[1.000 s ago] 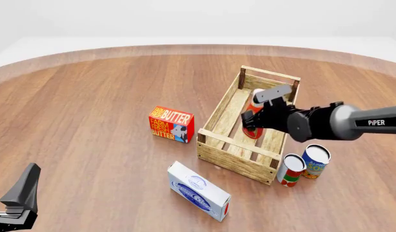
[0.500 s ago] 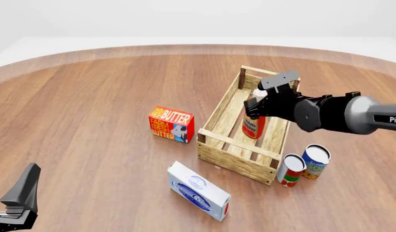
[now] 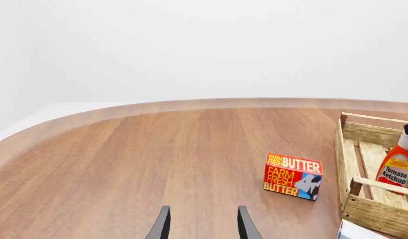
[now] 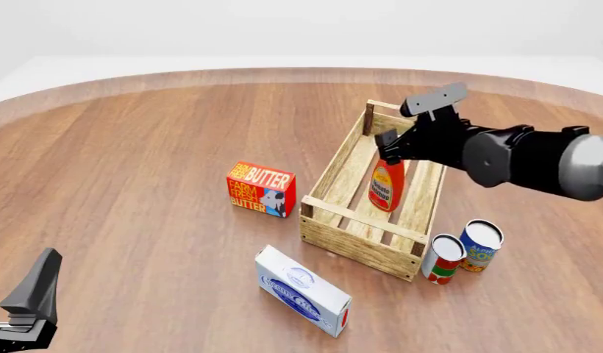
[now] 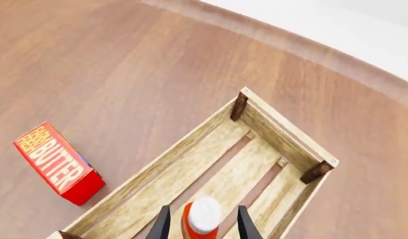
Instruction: Pick up the ketchup, and put it in the wooden tray.
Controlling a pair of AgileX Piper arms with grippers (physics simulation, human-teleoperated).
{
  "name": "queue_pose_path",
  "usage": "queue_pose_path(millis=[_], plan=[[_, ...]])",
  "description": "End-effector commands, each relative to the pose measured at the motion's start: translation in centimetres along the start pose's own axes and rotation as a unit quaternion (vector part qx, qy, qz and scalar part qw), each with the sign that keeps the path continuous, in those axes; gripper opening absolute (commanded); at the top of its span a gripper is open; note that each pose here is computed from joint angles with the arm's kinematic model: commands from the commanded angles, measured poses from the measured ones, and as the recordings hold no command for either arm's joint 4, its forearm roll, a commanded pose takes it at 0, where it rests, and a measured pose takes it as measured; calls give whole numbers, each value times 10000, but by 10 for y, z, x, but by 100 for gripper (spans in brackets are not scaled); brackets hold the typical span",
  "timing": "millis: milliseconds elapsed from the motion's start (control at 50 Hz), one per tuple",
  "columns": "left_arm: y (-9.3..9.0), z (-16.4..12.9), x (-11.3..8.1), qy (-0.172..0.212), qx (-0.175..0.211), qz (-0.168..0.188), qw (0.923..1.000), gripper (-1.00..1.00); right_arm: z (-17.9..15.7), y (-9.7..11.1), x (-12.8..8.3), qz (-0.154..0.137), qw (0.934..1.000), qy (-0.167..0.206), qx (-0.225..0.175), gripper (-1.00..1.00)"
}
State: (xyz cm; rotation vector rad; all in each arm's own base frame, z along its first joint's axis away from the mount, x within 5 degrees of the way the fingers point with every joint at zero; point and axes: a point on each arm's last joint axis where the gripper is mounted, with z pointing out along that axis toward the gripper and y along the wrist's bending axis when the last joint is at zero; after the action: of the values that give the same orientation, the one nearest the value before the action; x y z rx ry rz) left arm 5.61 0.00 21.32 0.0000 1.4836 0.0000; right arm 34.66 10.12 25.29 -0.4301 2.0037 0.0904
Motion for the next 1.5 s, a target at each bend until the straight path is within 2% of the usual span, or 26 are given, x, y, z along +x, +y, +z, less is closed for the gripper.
queue_pose_path(millis=[20,400,460,500,540,580,980,1060,1360,1500], plan=[[0,0,0,0,0,0,10000,100,-19,4,-12,11,9999,-161,-52,100],[0,0,0,0,0,0,10000,100,-52,5,-15,33,9994,-337,-54,100],[0,0,0,0,0,0,10000,100,-59,6,-11,24,9994,-354,-57,100],[0,0,0,0,0,0,10000,100,-63,10,-9,118,9993,-340,-118,100],[0,0,0,0,0,0,10000,100,-69,8,-6,64,9993,-369,-91,100],[0,0,0,0,0,0,10000,100,-70,13,-5,190,9992,-319,-174,100],[0,0,0,0,0,0,10000,100,-121,12,23,152,9991,-374,-117,100],[0,0,0,0,0,0,10000,100,-127,9,31,146,9993,-337,-57,100],[0,0,0,0,0,0,10000,100,-158,5,88,413,9989,-82,191,100],[0,0,0,0,0,0,10000,100,-180,5,97,440,9987,-58,237,100]])
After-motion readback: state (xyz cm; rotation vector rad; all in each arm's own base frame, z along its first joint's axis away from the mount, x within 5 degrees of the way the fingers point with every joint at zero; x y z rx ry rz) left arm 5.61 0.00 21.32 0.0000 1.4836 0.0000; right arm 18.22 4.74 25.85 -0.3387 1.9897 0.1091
